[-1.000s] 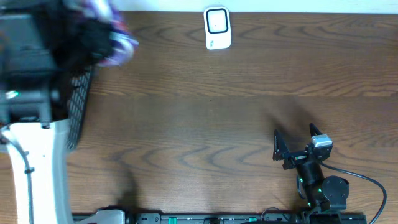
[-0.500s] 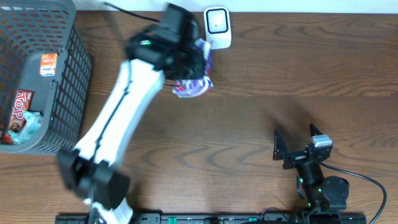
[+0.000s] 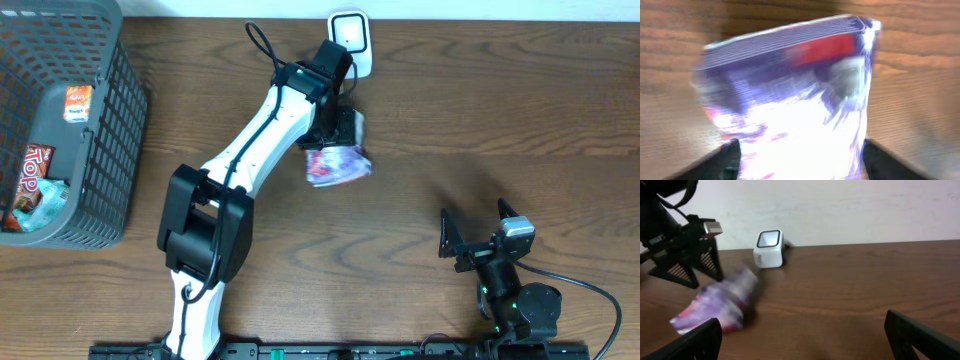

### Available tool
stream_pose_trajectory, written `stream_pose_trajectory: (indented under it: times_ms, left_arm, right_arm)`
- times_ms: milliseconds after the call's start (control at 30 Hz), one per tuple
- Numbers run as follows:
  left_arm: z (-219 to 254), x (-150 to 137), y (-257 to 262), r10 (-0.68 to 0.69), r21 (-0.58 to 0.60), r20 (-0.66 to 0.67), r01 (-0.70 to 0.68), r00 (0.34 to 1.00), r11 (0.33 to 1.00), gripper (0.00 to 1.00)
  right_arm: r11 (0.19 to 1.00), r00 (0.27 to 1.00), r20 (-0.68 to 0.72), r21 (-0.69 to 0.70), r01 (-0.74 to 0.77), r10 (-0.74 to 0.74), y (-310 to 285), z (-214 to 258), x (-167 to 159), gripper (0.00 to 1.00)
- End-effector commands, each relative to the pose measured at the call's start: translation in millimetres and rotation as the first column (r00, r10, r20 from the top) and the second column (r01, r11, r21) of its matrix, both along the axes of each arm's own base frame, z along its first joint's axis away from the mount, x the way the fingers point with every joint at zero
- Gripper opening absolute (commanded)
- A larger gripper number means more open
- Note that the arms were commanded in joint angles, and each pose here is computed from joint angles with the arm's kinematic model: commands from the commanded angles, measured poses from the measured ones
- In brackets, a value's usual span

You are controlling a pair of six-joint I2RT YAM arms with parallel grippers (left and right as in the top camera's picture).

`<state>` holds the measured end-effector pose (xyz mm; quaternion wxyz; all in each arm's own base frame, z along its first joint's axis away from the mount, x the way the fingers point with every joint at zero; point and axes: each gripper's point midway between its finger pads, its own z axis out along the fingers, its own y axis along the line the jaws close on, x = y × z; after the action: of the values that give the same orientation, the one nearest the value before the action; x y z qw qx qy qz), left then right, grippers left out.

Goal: Scan the item barcode
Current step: 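Carry the purple box to the white scanner, barcode facing it, then place the purple box on the table and release it, then move the left gripper back into the basket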

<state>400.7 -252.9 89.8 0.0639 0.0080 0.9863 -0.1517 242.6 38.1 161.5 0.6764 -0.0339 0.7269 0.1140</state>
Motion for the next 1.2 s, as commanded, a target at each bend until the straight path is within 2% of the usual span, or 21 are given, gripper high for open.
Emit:
stream_pose_trajectory:
  times_ms: [0, 100, 267, 367, 433, 567, 667, 833, 967, 1167]
  left_arm:
    - [37, 7, -4, 0.017, -0.073, 0.049, -0.013, 0.999, 0.997, 0.88]
    - [76, 11, 7, 0.043, -0.105, 0.111, -0.032, 0.993, 0.994, 0.89]
    - [166, 8, 52, 0.138, -0.188, 0.275, -0.087, 0.952, 0.978, 0.89]
    - [221, 2, 91, 0.224, -0.242, 0.381, -0.137, 0.897, 0.960, 0.89]
    - [264, -10, 132, 0.312, -0.283, 0.463, -0.195, 0.830, 0.939, 0.89]
    - [306, -33, 192, 0.430, -0.318, 0.540, -0.297, 0.724, 0.900, 0.90]
    - [323, -54, 235, 0.513, -0.330, 0.564, -0.392, 0.647, 0.858, 0.89]
    - [327, -80, 285, 0.608, -0.324, 0.558, -0.526, 0.565, 0.787, 0.90]
    - [323, -87, 304, 0.635, -0.308, 0.551, -0.576, 0.541, 0.757, 0.90]
    - [318, -82, 309, 0.643, -0.302, 0.539, -0.589, 0.544, 0.750, 0.90]
  right_arm:
    - [1.000, 1.000, 0.003, -0.013, 0.005, -0.005, -1, -1, 0, 0.99]
    - [1.000, 1.000, 0.003, -0.013, 0.005, -0.005, -1, -1, 0, 0.99]
    - [1.000, 1.000, 0.003, -0.013, 0.005, -0.005, -1, -1, 0, 0.99]
    - [1.000, 1.000, 0.003, -0.013, 0.005, -0.005, -1, -1, 0, 0.99]
    - [1.000, 1.000, 0.003, -0.013, 0.005, -0.005, -1, -1, 0, 0.99]
    - [1.000, 1.000, 0.003, -0.013, 0.005, -0.005, -1, -1, 0, 0.99]
    - [1.000, 1.000, 0.003, -0.013, 0.005, -0.005, -1, -1, 0, 0.99]
    - [1.000, 1.000, 0.003, -0.013, 0.005, -0.005, -1, -1, 0, 0.99]
    - [1.000, 1.000, 0.003, -0.013, 0.005, -0.005, -1, -1, 0, 0.99]
    - [1.000, 1.000, 0.003, -0.013, 0.005, -0.005, -1, -1, 0, 0.99]
